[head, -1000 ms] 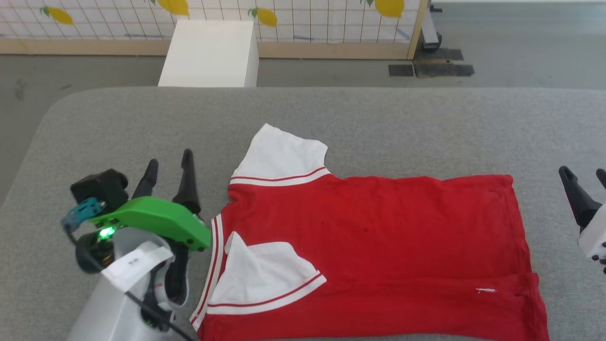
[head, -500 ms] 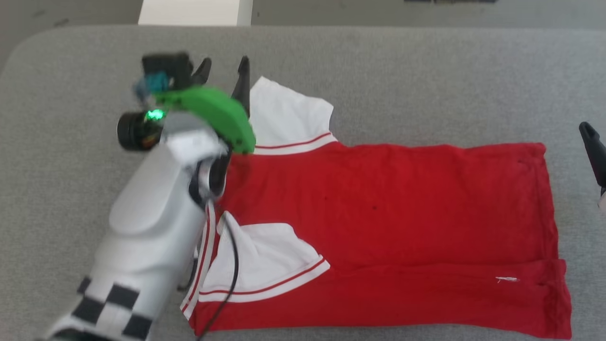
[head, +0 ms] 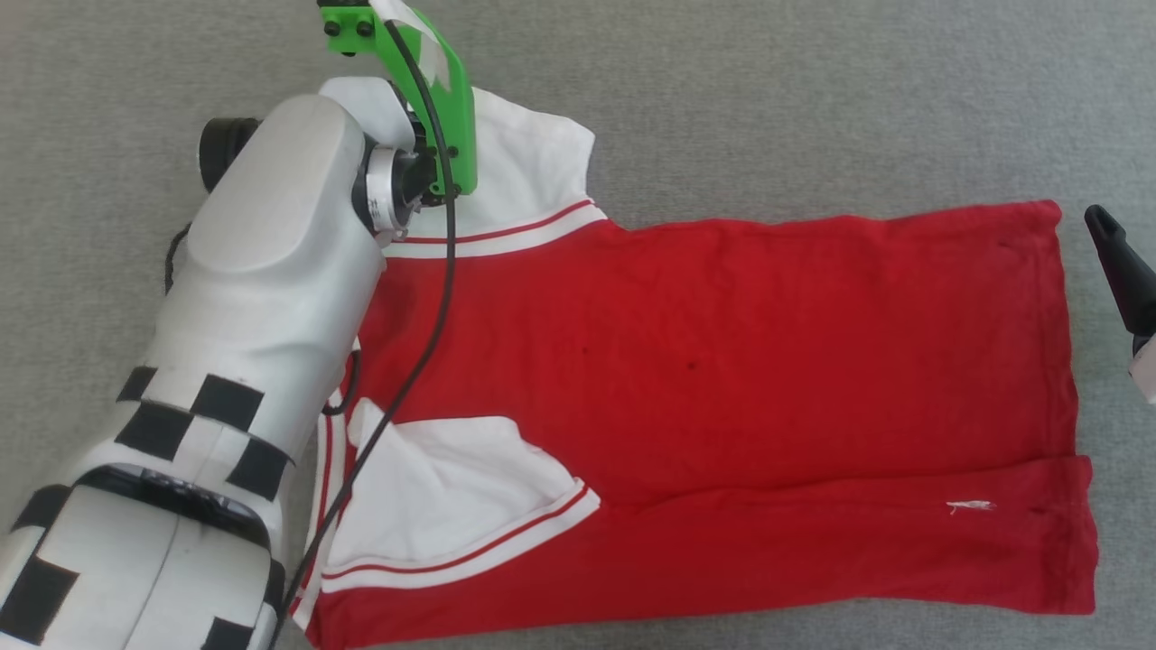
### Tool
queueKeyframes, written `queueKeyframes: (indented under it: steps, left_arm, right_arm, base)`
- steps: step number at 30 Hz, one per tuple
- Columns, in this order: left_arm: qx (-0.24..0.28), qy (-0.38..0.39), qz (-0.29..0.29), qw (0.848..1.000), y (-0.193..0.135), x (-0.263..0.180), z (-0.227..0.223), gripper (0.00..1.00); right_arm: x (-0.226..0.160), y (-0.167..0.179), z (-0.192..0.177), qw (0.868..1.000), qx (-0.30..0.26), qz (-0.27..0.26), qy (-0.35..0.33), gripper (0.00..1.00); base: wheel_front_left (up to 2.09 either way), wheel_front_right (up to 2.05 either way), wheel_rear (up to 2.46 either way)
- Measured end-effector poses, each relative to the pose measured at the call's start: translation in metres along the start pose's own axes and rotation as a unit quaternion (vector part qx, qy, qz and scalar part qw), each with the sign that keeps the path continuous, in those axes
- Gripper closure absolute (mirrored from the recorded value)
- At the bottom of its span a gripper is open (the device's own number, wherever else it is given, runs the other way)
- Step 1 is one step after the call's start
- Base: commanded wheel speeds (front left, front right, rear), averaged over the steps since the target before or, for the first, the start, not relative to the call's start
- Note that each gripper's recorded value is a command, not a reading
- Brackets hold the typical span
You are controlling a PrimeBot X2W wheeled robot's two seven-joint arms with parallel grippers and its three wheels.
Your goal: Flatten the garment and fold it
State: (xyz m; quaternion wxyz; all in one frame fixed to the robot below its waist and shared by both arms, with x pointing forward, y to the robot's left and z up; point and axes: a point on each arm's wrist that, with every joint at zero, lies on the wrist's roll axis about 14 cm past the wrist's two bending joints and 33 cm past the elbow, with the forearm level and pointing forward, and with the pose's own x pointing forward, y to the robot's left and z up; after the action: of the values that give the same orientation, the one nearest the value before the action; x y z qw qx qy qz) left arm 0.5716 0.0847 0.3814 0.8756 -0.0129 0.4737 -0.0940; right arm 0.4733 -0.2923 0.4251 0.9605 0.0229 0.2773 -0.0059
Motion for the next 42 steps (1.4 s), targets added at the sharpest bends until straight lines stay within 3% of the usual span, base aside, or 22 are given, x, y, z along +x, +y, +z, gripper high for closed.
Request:
queueKeyframes:
  steps: [6, 7, 8, 17, 21, 25, 31, 40, 41, 42]
  left_arm:
    - [0.02, 0.046, 0.013, 0.999, -0.004, 0.013, -0.008, 0.0]
    - [0.019, 0.046, 0.012, 0.999, -0.004, 0.015, -0.008, 0.23]
    - [0.018, 0.044, 0.011, 0.999, -0.004, 0.016, -0.008, 1.0]
    - [-0.043, -0.04, -0.049, 0.997, -0.014, 0.0, 0.005, 1.0]
    - [-0.043, -0.075, -0.063, 0.994, -0.017, -0.019, 0.017, 1.0]
    - [-0.037, -0.111, -0.073, 0.99, -0.017, -0.039, 0.033, 1.0]
    - [-0.035, -0.128, -0.073, 0.988, -0.012, -0.05, 0.035, 1.0]
    - [-0.04, -0.119, -0.073, 0.989, -0.008, -0.042, 0.022, 1.0]
    - [-0.041, -0.12, -0.073, 0.989, -0.008, -0.042, 0.022, 1.0]
    - [-0.041, -0.12, -0.074, 0.989, -0.008, -0.042, 0.022, 1.0]
  right_arm:
    - [-0.005, -0.013, -0.007, 1.0, 0.0, -0.015, 0.006, 0.0]
    - [-0.005, -0.015, -0.007, 1.0, 0.0, -0.016, 0.007, 0.0]
    - [-0.005, -0.015, -0.008, 1.0, 0.0, -0.017, 0.008, 0.0]
    - [-0.01, -0.011, 0.007, 1.0, -0.018, -0.009, 0.0, 0.0]
    - [-0.013, -0.007, -0.001, 0.997, -0.046, -0.005, 0.054, 0.0]
    - [-0.008, 0.003, -0.015, 0.988, -0.086, 0.002, 0.127, 0.0]
    - [0.014, 0.03, -0.012, 0.975, -0.148, 0.026, 0.164, 0.0]
    - [0.029, 0.028, -0.046, 0.946, -0.185, 0.025, 0.264, 0.0]
    - [0.03, 0.028, -0.046, 0.946, -0.18, 0.027, 0.268, 0.18]
    - [0.03, 0.028, -0.046, 0.947, -0.177, 0.029, 0.268, 0.75]
  base:
    - [0.0, 0.0, 0.0]
    - [0.0, 0.0, 0.0]
    - [0.0, 0.0, 0.0]
    - [0.0, 0.0, 0.0]
    - [0.0, 0.0, 0.0]
    - [0.0, 0.0, 0.0]
    - [0.0, 0.0, 0.0]
    - [0.0, 0.0, 0.0]
    - [0.0, 0.0, 0.0]
    - [0.0, 0.0, 0.0]
